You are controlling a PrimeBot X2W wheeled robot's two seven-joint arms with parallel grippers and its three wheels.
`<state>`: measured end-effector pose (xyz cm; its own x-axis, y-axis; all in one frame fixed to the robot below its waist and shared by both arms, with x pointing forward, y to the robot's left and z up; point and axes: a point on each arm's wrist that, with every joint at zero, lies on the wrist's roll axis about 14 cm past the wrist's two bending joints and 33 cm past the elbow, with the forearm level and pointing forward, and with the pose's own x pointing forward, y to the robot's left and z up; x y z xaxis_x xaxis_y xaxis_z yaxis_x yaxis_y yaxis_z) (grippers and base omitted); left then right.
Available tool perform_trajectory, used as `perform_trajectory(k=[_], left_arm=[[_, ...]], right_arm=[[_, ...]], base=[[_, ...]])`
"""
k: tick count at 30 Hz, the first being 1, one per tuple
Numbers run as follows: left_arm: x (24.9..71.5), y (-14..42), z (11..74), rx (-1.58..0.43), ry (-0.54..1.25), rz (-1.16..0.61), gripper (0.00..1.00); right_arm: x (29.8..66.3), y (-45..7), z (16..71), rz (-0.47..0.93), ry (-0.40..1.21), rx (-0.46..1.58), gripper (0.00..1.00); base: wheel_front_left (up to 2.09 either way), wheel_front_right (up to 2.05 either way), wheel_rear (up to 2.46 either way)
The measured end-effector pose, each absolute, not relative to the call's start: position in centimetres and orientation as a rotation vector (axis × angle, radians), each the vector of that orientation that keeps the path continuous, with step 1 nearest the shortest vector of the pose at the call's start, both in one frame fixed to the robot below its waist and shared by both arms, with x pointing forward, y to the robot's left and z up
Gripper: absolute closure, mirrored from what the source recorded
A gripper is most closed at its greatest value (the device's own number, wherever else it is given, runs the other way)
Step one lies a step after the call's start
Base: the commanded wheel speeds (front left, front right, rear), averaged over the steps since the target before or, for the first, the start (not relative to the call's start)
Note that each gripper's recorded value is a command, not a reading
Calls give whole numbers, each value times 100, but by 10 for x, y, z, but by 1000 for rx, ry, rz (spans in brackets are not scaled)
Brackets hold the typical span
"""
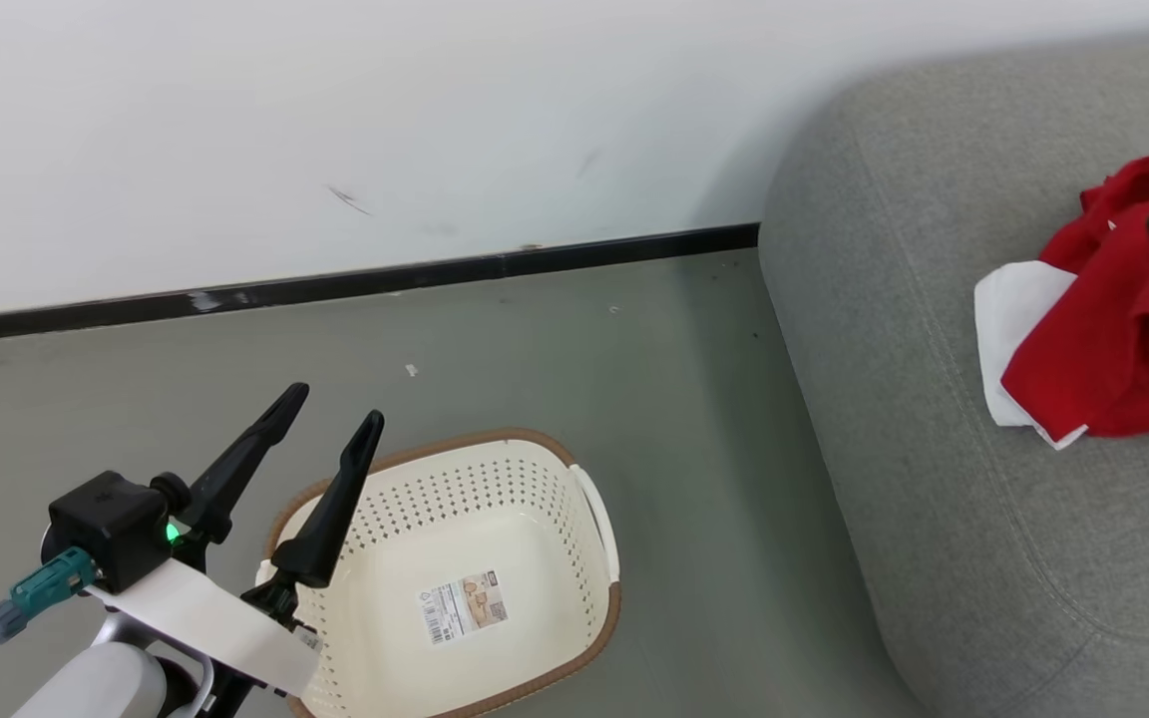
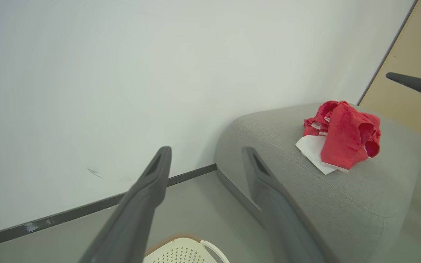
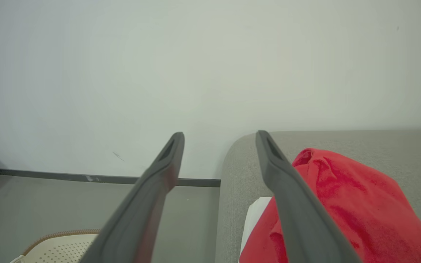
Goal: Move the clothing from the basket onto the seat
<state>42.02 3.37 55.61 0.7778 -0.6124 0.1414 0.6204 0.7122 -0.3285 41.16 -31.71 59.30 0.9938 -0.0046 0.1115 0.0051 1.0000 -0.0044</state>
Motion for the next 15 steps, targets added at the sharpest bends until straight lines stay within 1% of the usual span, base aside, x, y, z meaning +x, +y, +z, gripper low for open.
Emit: perform_trajectory(k=[7,15], left_arm=[[417,61,557,-368,-33,-583,0],[413,101,554,-364,-41,-438,0]], right_arm=[[424,-275,593,94,-152,30,0],[433,-242,604,173,-228,28,0]], base=[[0,0,0],[0,0,0]])
